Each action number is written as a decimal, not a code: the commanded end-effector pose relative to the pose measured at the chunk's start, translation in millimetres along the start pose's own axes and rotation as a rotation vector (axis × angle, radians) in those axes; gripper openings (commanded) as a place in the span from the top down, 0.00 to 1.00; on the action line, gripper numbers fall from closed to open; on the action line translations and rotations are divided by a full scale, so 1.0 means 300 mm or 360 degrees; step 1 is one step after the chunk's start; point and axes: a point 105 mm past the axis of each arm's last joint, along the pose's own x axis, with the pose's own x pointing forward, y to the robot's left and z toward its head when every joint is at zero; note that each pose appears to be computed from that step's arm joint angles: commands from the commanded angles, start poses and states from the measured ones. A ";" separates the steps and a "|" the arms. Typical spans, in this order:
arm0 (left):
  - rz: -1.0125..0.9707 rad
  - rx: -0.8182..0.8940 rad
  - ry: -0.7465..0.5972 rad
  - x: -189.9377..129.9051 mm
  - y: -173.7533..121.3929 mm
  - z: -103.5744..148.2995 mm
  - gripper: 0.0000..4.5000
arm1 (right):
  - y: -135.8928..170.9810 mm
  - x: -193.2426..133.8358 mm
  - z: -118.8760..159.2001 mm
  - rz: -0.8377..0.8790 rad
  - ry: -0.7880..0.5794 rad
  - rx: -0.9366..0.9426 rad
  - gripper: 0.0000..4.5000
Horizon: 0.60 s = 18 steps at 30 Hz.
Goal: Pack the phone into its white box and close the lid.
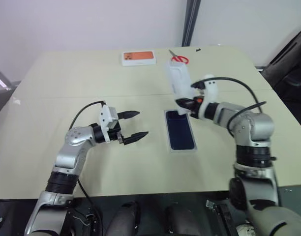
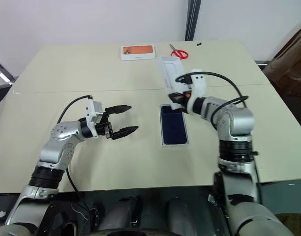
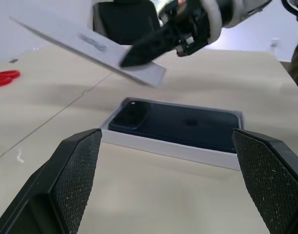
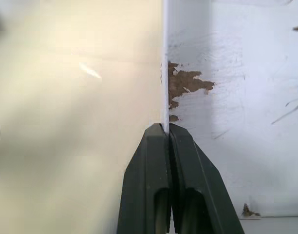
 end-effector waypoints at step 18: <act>0.0336 -0.0082 -0.0126 -0.082 0.101 0.098 0.00 | 0.248 -0.093 -0.186 0.0684 0.0213 0.0877 0.99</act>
